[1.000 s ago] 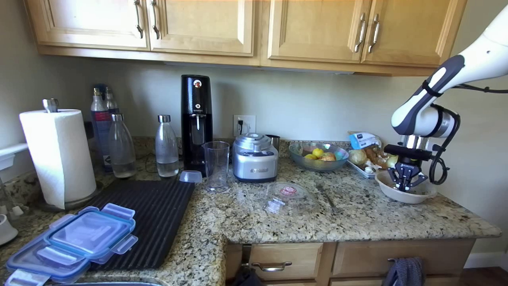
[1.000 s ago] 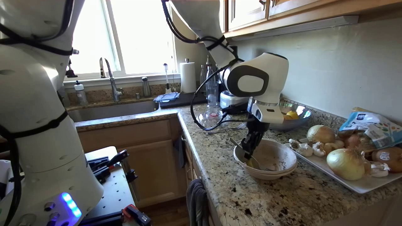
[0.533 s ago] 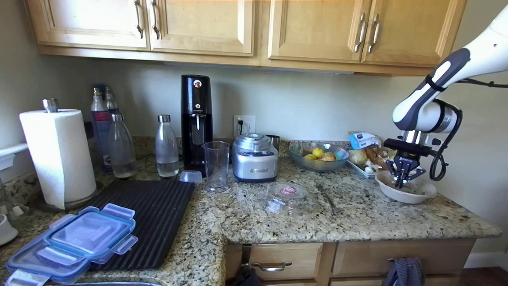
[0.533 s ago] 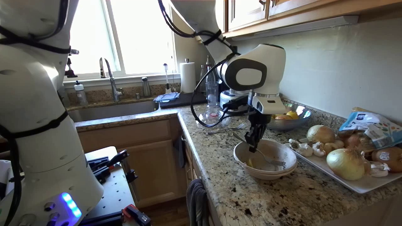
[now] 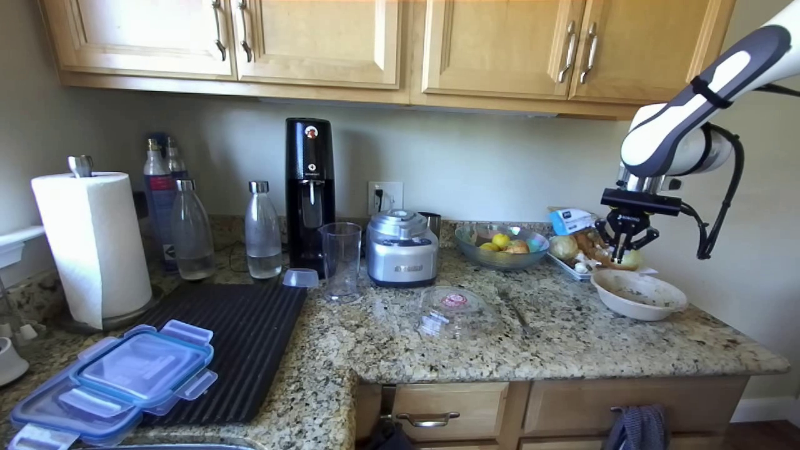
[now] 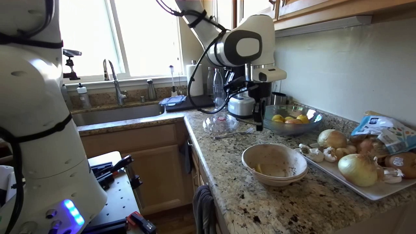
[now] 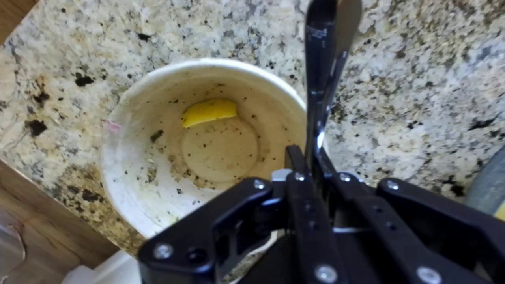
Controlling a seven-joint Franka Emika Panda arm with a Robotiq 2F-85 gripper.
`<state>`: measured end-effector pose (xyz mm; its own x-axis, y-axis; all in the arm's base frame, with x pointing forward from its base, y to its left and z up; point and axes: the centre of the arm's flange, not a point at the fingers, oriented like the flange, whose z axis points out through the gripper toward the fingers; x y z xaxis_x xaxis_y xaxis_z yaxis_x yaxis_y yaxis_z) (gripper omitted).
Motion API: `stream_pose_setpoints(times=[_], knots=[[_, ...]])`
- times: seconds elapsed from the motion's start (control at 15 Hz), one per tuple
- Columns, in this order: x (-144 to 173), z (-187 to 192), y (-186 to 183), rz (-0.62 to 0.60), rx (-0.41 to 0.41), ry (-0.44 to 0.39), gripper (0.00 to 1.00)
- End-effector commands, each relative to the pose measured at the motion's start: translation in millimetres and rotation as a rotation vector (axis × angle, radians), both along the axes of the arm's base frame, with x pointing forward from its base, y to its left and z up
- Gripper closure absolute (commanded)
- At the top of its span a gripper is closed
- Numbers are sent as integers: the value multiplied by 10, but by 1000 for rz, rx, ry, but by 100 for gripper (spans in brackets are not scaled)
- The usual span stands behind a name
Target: Take the forks from the bowl and put them on the counter then unstack the bowls
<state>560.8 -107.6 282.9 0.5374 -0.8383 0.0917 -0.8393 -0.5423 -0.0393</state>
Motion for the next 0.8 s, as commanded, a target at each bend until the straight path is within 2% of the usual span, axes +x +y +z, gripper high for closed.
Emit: stream_pose_setpoints(times=[0.0,0.13,0.4,0.73], knots=[[-77,361,469,169,-29,-36,93],[13,390,769,258,-27,-52,93],[127,219,1354,423,-20,-47,93],[205,-250,1674,560,-38,11,93]])
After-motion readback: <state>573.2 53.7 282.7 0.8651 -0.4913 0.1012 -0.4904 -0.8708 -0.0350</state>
